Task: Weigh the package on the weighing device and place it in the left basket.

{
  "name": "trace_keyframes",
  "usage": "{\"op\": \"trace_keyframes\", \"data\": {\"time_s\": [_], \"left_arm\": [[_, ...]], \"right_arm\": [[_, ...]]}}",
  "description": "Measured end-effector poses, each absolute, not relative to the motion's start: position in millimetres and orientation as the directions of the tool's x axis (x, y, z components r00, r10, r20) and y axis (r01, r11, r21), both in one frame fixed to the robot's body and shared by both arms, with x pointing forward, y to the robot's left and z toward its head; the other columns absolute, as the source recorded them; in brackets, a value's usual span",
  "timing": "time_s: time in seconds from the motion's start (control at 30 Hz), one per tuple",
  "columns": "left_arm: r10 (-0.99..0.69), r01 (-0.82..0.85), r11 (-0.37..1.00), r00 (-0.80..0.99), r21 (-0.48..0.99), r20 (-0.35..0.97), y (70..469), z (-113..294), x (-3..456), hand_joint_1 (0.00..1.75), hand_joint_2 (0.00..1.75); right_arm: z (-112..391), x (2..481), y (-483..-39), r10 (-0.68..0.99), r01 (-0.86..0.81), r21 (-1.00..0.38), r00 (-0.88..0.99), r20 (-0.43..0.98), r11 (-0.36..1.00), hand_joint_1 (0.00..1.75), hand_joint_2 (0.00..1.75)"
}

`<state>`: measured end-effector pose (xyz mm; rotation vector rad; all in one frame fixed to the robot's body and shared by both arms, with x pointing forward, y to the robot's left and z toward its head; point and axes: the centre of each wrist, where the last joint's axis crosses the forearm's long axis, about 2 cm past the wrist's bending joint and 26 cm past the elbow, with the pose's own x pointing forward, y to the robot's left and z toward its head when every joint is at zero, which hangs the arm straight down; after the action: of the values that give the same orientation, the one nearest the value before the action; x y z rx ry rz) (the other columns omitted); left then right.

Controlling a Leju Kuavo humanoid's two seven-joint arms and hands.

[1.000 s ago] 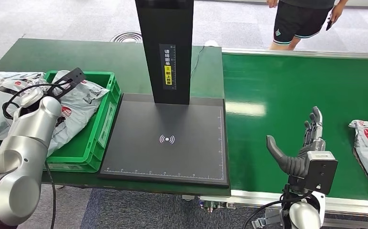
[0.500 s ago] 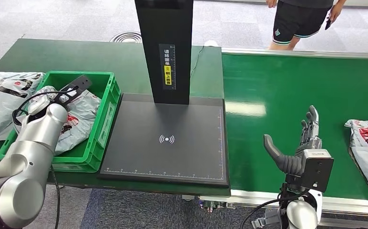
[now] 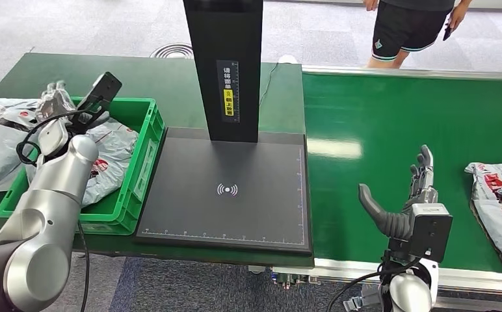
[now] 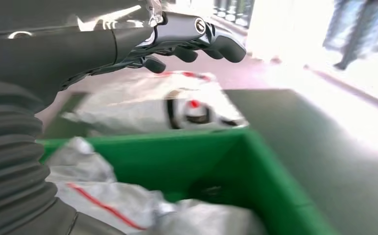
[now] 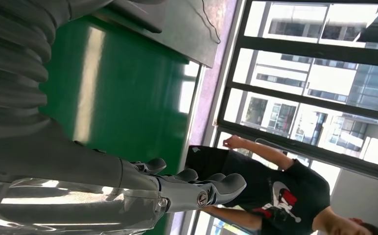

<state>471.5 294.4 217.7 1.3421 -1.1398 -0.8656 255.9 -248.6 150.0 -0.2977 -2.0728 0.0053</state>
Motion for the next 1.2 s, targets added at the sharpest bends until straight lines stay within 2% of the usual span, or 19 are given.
{"op": "trace_keyframes", "data": {"time_s": [0.07, 0.13, 0.2, 0.23, 0.3, 0.4, 0.57, 0.87, 1.03, 1.2], "left_arm": [[-0.952, -0.223, 0.25, 0.124, 0.942, 0.281, 284.2, 223.2, 470.5, 0.0, 1.75], [-0.859, -0.248, 0.507, -0.063, 0.826, 0.508, 268.5, 225.5, 465.3, 0.0, 1.75], [-0.633, -0.165, 0.774, -0.228, 0.611, 0.74, 250.0, 219.6, 453.9, 0.0, 1.75], [-0.498, -0.098, 0.865, -0.28, 0.491, 0.821, 240.9, 214.4, 446.6, 0.0, 1.75], [-0.234, 0.051, 0.962, -0.344, 0.267, 0.909, 224.6, 202.8, 430.4, 0.0, 1.75], [0.036, 0.221, 0.974, -0.368, 0.05, 0.929, 207.6, 184.2, 405.6, 0.0, 1.75], [0.259, 0.372, 0.918, -0.301, -0.137, 0.918, 189.5, 155.3, 365.2, 0.0, 1.75], [0.273, 0.415, 0.894, -0.205, -0.169, 0.94, 172.5, 119.2, 316.9, 0.0, 1.75], [0.295, 0.434, 0.877, -0.147, -0.206, 0.944, 166.8, 94.1, 285.9, 0.0, 1.75], [0.311, 0.434, 0.872, -0.136, -0.226, 0.941, 165.4, 86.3, 267.6, 0.0, 1.75]], "right_arm": [[148.9, 253.6, -249.7, 0.215, 0.218, -0.125, -0.465, 0.859, 0.968, 0.0, 1.75], [148.0, 251.9, -250.2, 0.203, 0.206, -0.118, -0.464, 0.862, 0.971, 0.0, 1.75], [146.9, 251.2, -250.1, 0.176, 0.172, -0.106, -0.464, 0.868, 0.979, 0.0, 1.75], [146.2, 251.0, -250.0, 0.159, 0.151, -0.1, -0.463, 0.872, 0.983, 0.0, 1.75], [144.1, 250.9, -249.6, 0.122, 0.104, -0.083, -0.46, 0.88, 0.991, 0.0, 1.75], [140.4, 250.9, -248.9, 0.071, 0.042, -0.058, -0.444, 0.893, 0.997, 0.0, 1.75], [135.0, 250.2, -249.9, 0.01, -0.027, -0.022, -0.391, 0.92, 0.999, 0.0, 1.75], [117.5, 251.6, -250.0, -0.005, -0.094, -0.021, -0.264, 0.964, 0.995, 0.0, 1.75], [112.0, 258.1, -244.7, -0.019, -0.174, -0.037, -0.311, 0.95, 0.984, 0.0, 1.75], [114.9, 268.6, -236.8, -0.033, -0.233, -0.047, -0.327, 0.944, 0.971, 0.0, 1.75]]}}
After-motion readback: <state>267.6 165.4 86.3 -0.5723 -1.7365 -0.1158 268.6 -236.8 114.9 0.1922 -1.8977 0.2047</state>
